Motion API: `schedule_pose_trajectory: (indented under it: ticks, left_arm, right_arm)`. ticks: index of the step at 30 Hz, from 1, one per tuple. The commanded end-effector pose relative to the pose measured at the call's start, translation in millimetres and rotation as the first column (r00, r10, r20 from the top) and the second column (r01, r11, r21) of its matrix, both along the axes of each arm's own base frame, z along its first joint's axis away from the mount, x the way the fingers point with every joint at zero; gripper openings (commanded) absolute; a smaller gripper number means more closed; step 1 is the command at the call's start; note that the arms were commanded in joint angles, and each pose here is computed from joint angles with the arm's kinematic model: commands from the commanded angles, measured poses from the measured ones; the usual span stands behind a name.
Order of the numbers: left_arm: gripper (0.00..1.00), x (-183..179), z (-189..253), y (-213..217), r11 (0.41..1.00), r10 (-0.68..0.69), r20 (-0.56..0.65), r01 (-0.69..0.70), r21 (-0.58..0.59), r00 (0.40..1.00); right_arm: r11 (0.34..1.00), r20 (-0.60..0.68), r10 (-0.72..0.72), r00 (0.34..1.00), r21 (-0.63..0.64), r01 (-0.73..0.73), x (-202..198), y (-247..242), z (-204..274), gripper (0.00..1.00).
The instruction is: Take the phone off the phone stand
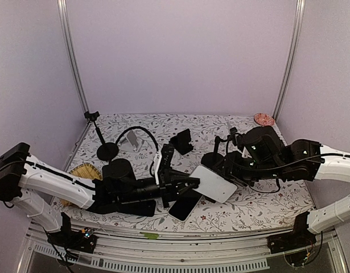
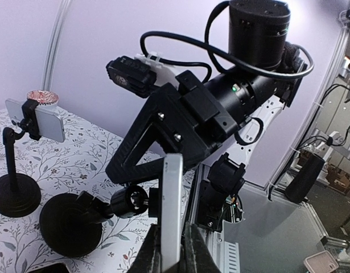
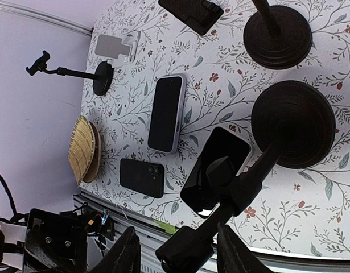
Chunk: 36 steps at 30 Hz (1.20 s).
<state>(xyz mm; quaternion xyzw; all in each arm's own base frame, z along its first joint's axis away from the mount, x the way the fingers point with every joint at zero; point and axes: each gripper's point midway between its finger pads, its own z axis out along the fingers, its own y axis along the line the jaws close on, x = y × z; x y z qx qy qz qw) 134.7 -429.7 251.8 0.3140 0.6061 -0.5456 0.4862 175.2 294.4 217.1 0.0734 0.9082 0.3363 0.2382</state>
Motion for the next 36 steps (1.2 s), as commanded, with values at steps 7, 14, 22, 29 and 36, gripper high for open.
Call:
schedule_pose_trajectory:
  ticks: [7, 14, 22, 29, 36]
  left_arm:
    - [0.00, 37.7, 28.2, 6.7, 0.974, 0.206, 0.017, -0.204, -0.094, 0.978]
    - [0.00, 38.5, 31.0, 9.9, 0.971, 0.219, 0.021, -0.216, -0.100, 0.976]
    - [0.00, 39.3, 48.6, 39.9, 0.952, 0.283, 0.051, -0.275, -0.131, 0.958]
    - [0.00, 38.5, 55.8, 52.8, 0.945, 0.304, 0.060, -0.293, -0.149, 0.951]
    - [0.00, 37.1, 62.5, 64.5, 0.939, 0.315, 0.061, -0.301, -0.168, 0.947]
  right_arm:
    - [0.990, -0.136, 0.075, 0.988, -0.107, -0.090, -30.4, -5.2, -46.9, 0.30]
    - [0.988, -0.134, 0.073, 0.988, -0.123, -0.089, -31.5, -5.4, -45.8, 0.15]
    - [0.976, -0.131, 0.089, 0.987, -0.188, -0.113, -31.3, -9.9, -53.5, 0.00]
    - [0.964, -0.133, 0.109, 0.985, -0.227, -0.138, -34.0, -8.1, -57.7, 0.00]
    - [0.952, -0.127, 0.112, 0.986, -0.271, -0.143, -36.2, -7.7, -60.6, 0.00]
